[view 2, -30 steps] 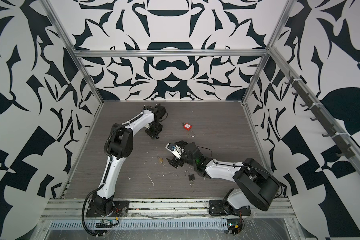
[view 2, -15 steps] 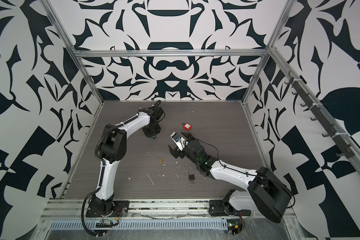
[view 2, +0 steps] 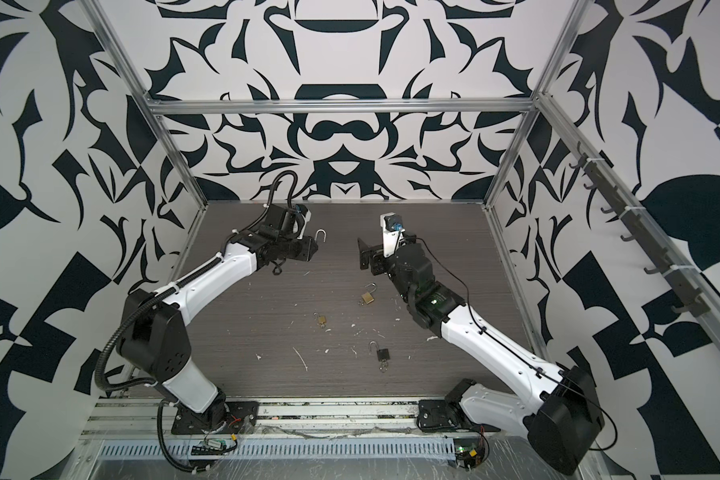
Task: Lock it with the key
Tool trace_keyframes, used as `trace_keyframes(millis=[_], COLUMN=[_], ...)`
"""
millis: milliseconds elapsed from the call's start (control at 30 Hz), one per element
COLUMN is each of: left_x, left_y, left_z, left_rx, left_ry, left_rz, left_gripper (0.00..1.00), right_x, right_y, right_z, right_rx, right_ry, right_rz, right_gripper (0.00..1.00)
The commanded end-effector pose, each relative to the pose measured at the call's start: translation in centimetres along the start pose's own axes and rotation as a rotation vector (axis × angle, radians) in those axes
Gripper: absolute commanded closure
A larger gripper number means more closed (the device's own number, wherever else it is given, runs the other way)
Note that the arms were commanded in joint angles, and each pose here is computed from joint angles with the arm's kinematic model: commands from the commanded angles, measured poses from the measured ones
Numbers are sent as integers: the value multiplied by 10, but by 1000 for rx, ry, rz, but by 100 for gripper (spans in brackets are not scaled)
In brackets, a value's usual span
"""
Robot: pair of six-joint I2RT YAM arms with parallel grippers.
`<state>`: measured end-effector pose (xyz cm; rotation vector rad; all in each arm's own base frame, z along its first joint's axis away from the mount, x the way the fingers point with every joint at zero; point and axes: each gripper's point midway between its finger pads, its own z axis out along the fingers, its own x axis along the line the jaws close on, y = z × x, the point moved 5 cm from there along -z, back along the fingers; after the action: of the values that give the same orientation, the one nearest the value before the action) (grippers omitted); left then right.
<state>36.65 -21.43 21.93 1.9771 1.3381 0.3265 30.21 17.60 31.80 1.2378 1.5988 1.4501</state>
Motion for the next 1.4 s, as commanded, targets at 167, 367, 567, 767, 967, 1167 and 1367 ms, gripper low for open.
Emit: trace_keyframes(millis=[167, 367, 567, 767, 967, 1167, 1367], left_x=[-42, -58, -67, -80, -83, -82, -81], left_y=[2, -32, -53, -65, -61, -64, -63], left_z=[-49, -60, -70, -67, -70, -56, -51], left_rx=[-260, -424, -518, -492, -485, -434, -417], left_ry=[-314, -438, -488, -582, -606, -620, -616], left_rz=[375, 619, 755, 772, 751, 719, 702], left_gripper=[100, 100, 100, 100, 100, 100, 100], right_x=[16, 51, 66, 78, 77, 74, 71], right_y=[4, -7, -18, -34, -43, -55, -62], right_z=[-15, -25, -27, -30, -29, -23, -15], right_rx=[200, 311, 357, 396, 397, 432, 458], right_ry=[336, 666, 756, 734, 698, 668, 632], right_rz=[126, 118, 88, -26, -100, -124, -140], right_gripper=[0, 0, 1, 0, 1, 4, 15])
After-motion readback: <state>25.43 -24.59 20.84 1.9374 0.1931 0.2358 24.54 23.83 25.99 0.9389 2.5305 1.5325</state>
